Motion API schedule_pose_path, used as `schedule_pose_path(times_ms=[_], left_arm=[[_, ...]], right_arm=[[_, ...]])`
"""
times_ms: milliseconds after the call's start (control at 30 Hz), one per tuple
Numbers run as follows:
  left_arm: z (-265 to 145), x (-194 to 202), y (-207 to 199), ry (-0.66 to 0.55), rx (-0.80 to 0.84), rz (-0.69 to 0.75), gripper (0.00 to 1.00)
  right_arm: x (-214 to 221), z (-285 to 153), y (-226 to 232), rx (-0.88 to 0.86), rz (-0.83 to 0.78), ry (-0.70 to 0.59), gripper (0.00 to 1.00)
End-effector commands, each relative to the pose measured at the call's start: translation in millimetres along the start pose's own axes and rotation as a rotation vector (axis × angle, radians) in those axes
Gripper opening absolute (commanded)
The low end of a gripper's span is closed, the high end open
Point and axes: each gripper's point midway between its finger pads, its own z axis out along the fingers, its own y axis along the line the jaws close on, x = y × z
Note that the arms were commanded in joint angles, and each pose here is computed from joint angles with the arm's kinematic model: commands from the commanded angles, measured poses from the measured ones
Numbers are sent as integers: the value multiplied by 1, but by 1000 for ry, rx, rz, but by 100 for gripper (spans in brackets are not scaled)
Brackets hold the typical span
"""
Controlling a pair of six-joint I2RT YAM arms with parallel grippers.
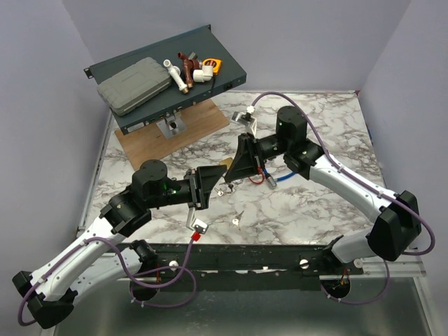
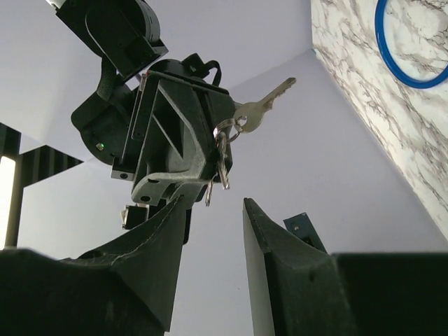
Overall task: Unlock with the key
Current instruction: Pick up the key from the center of the board.
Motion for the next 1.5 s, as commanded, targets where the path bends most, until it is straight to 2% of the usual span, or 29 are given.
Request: schedule_pose_path(times_ms=[0,133,200,333,400,600,633,700,800,833,1200,1467], left_arm=[[-4,-6,16,-38,-48,11,38],[-4,-7,17,-40,-51,7,34],[-4,-7,17,-40,-51,7,27],[-5,-4,16,-22,-43,2,5],[-5,-4,15,-19,-42,-8,2],[-7,-10,15,-29,-48,-5,0],[-8,-12,13,-33,-44,-7,0],[-10,-12,12,-30,-35,-7,0],[-12,-9,8,-7,-15,-8,0],[-12,-9,6,0,-9,-5,0],[-16,-13,-2,25,-12,75,0],[-12,-9,-4,50,-25,123,0]], right_arm=[[-12,4,10,-55,-45,3,1],[-11,8,10,-66,-39,7,1],[-11,9,9,-69,-37,9,1],[-7,10,6,-71,-25,15,1],[-6,11,4,-69,-21,15,1],[-13,13,0,-60,-30,0,1],[-15,13,-1,-56,-30,-5,3],[-16,14,-1,-55,-31,-5,27],[-17,11,2,-54,-48,-10,45],[-18,10,3,-50,-54,-14,47],[-55,-30,0,116,-129,-143,50],[-42,-24,3,69,-80,-151,45]])
